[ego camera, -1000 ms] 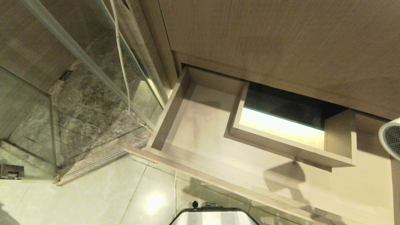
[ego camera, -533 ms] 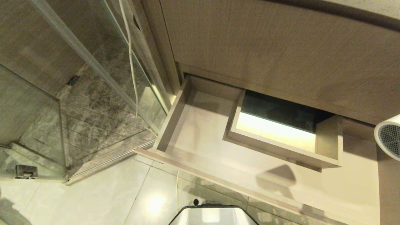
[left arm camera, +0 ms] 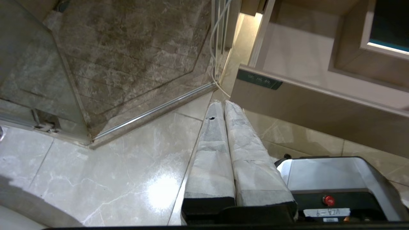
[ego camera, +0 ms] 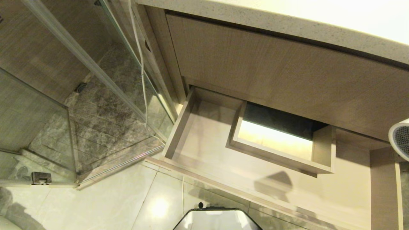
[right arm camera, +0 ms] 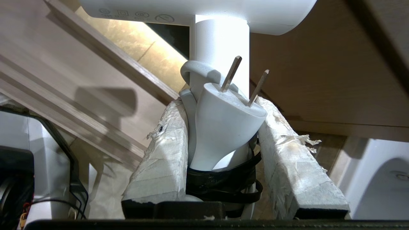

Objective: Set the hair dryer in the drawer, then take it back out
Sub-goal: Place it on the countertop

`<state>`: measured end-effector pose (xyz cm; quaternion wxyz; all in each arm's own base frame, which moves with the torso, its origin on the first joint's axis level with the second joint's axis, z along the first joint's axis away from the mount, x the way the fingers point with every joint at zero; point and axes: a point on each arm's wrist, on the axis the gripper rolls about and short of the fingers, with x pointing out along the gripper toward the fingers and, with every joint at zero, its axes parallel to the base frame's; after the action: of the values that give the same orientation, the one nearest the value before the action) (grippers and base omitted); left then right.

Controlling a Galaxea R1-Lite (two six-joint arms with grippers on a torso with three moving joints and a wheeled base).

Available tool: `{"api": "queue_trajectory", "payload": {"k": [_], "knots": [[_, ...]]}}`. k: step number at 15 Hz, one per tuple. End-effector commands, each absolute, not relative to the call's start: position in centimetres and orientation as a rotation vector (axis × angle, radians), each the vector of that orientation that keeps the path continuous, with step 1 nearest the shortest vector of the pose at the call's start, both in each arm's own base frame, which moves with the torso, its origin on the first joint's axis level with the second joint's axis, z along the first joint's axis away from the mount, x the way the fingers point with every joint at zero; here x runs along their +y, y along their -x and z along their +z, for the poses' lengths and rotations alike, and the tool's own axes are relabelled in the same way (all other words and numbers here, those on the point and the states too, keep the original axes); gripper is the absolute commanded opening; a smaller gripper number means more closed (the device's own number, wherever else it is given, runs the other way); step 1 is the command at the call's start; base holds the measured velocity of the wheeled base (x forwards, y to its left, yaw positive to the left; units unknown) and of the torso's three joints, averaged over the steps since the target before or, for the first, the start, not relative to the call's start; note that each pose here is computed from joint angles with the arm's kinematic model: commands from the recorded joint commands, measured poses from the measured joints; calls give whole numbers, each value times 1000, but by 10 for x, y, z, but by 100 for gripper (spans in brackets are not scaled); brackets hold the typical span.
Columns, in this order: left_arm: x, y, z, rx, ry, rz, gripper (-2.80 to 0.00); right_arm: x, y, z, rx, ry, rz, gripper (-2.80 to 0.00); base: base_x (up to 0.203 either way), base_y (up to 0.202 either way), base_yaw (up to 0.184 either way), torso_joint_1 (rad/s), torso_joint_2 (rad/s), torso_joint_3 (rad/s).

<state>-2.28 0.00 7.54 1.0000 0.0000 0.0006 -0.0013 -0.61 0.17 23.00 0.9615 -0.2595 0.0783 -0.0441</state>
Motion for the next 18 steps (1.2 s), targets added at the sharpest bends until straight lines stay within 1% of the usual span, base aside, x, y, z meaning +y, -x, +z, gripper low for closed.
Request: {"api": "queue_trajectory", "payload": {"k": [1,10,18], "knots": [[0,23,75,2,0,-3,-280,2,6,230,161,529,-87,-280,0,0,0,313,-555,-239],[0,23,75,0,0,-3,-280,2,5,232,140,530,-90,-280,0,0,0,314,-568,-263],[0,23,75,2,0,-3,-280,2,6,234,126,531,-91,-280,0,0,0,204,-373,-178]]}}
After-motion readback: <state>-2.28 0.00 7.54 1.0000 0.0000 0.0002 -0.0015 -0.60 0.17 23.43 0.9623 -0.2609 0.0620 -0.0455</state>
